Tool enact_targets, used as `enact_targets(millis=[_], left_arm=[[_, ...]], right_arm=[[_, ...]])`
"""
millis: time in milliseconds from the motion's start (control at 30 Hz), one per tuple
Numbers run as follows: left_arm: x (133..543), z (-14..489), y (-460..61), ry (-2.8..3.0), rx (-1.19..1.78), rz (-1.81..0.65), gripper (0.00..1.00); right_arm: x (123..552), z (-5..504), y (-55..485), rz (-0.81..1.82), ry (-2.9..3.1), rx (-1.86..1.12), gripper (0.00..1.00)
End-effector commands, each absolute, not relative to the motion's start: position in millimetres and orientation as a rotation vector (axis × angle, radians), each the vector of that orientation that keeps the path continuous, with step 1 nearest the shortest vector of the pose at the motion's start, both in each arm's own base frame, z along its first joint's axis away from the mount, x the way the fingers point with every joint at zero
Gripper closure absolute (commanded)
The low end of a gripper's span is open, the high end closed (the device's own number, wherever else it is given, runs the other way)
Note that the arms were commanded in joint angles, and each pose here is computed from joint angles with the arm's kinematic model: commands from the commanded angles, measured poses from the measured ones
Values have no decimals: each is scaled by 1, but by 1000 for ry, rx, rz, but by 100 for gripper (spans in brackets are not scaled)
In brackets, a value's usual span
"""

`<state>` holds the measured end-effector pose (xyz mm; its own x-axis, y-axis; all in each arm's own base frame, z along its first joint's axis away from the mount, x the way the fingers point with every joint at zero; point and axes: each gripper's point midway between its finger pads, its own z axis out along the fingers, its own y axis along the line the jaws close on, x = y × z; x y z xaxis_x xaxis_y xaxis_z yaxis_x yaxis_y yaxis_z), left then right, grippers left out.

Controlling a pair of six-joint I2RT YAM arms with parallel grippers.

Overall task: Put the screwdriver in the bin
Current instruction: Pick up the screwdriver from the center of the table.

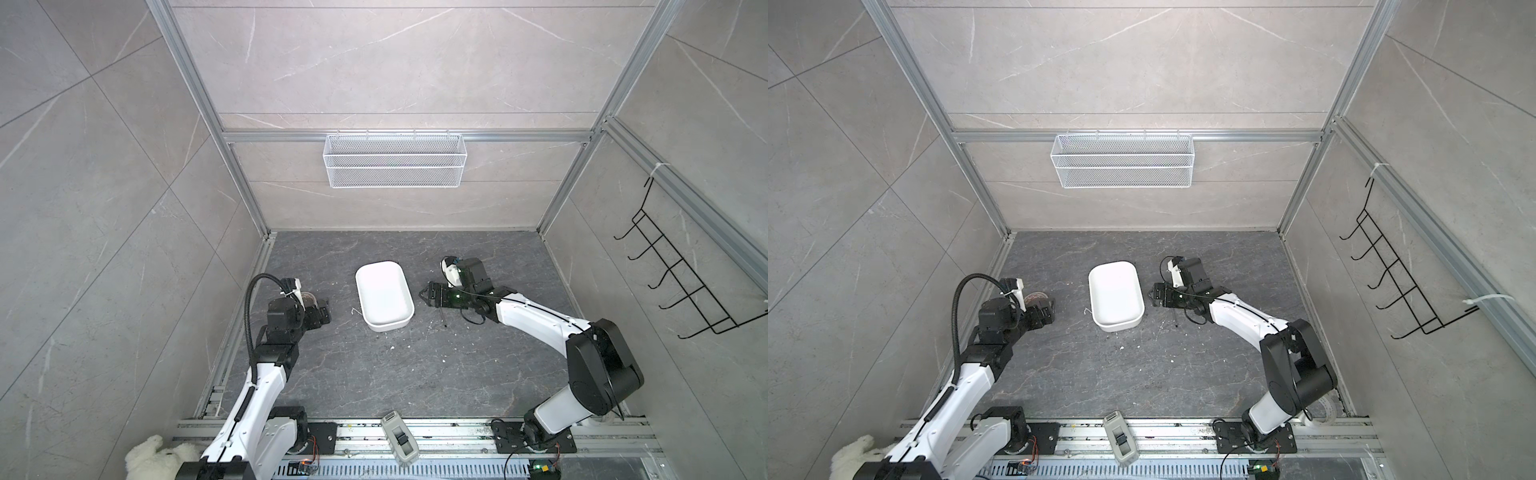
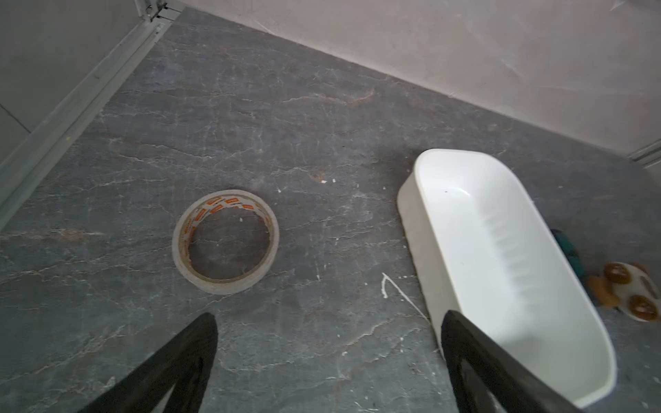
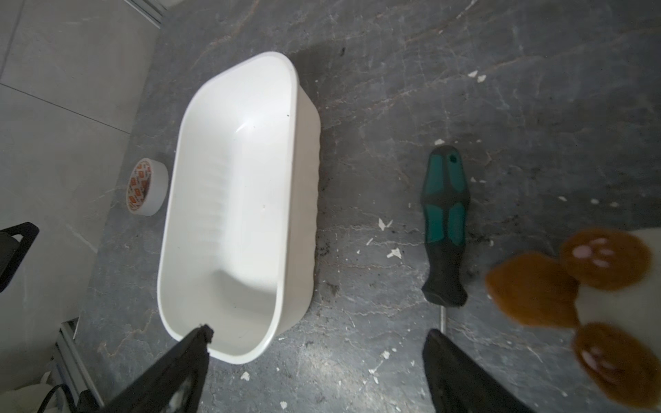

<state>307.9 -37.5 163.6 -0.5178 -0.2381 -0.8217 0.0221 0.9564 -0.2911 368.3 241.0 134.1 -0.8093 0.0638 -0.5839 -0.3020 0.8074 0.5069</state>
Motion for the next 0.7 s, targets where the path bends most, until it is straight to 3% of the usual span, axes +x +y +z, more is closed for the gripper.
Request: enact_targets(millis=[0,167,267,333,667], left_arm=[[284,158,-59,2143,-123,-469,0],[274,144,-65,2107,-129,-528,0],[275,138,-63,2124,-163,-528,0],[276,134,-58,2147,-193,-501,0],[279,129,-53,2170,-235,-469,0]], right_arm=[[375,165,248,858,2237,-192,7],[400,135,220,623,2336,-30,11],[406,122,229,576,2426,-164,32],[407,110,231,551,2477,-195,40],[425,72,218,346,2576,-195,44]])
